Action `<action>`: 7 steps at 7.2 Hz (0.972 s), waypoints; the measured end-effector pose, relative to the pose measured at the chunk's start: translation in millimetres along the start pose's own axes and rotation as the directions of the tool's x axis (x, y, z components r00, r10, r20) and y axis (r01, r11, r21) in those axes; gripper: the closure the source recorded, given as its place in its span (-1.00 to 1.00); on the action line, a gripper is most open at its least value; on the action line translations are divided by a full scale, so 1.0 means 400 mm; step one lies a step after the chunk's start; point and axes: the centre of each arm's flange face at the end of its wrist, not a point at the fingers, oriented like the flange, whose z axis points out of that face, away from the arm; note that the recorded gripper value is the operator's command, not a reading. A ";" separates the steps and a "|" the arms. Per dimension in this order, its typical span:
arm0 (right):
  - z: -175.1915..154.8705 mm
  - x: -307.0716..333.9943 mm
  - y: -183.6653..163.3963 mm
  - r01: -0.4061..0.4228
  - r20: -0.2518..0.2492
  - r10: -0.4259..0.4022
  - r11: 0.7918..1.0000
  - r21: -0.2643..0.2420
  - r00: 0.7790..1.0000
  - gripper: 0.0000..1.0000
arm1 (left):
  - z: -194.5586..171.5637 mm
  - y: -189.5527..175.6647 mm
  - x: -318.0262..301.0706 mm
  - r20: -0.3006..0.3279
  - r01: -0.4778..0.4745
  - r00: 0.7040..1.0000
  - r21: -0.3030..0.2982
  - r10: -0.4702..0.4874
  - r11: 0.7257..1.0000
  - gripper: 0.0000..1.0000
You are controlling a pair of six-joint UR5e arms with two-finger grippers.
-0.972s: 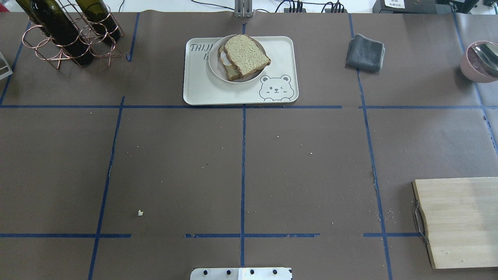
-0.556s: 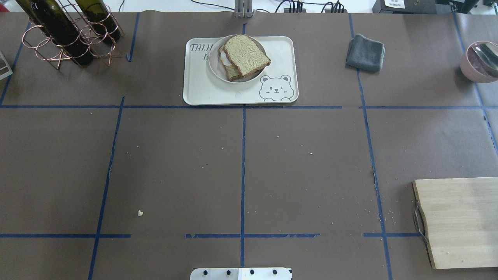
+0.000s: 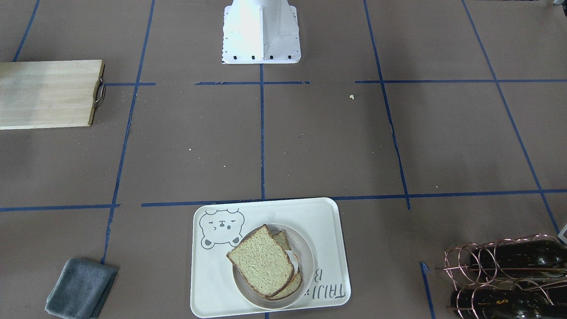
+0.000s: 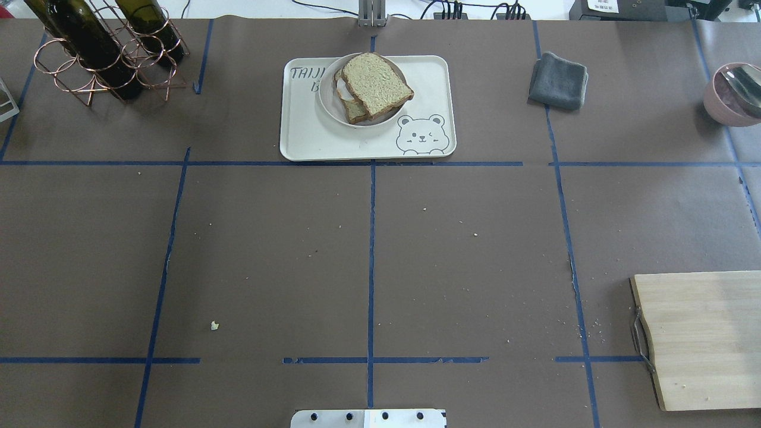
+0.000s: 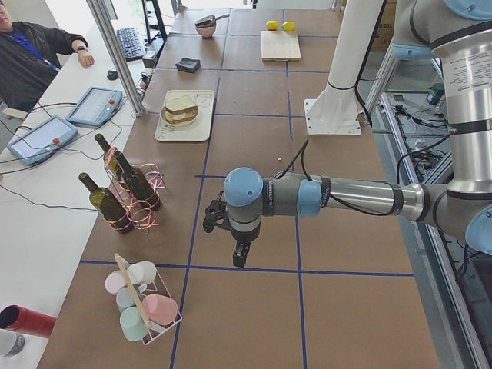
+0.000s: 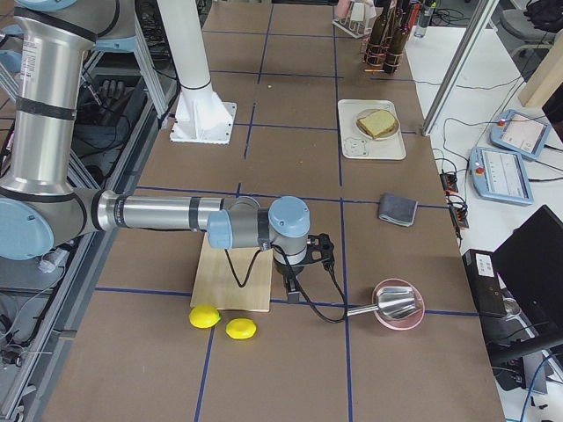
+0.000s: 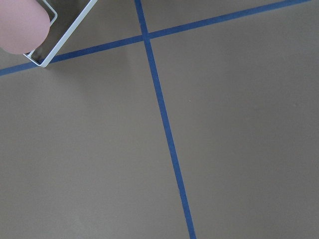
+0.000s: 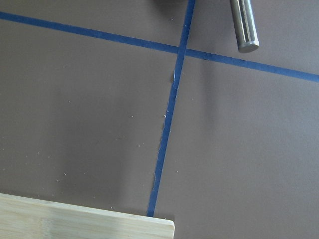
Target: Make sandwich and place on tray
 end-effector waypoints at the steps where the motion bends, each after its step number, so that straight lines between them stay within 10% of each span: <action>1: -0.001 -0.002 -0.002 0.003 0.003 -0.003 1.000 0.001 1.000 -1.00 | -0.007 -0.004 -0.001 0.003 -0.002 1.000 0.006 0.002 1.000 -1.00; 7: -0.009 -0.007 -0.010 0.023 -0.002 -0.023 1.000 0.011 1.000 -1.00 | -0.030 -0.003 -0.005 0.016 0.002 1.000 0.025 -0.002 1.000 -1.00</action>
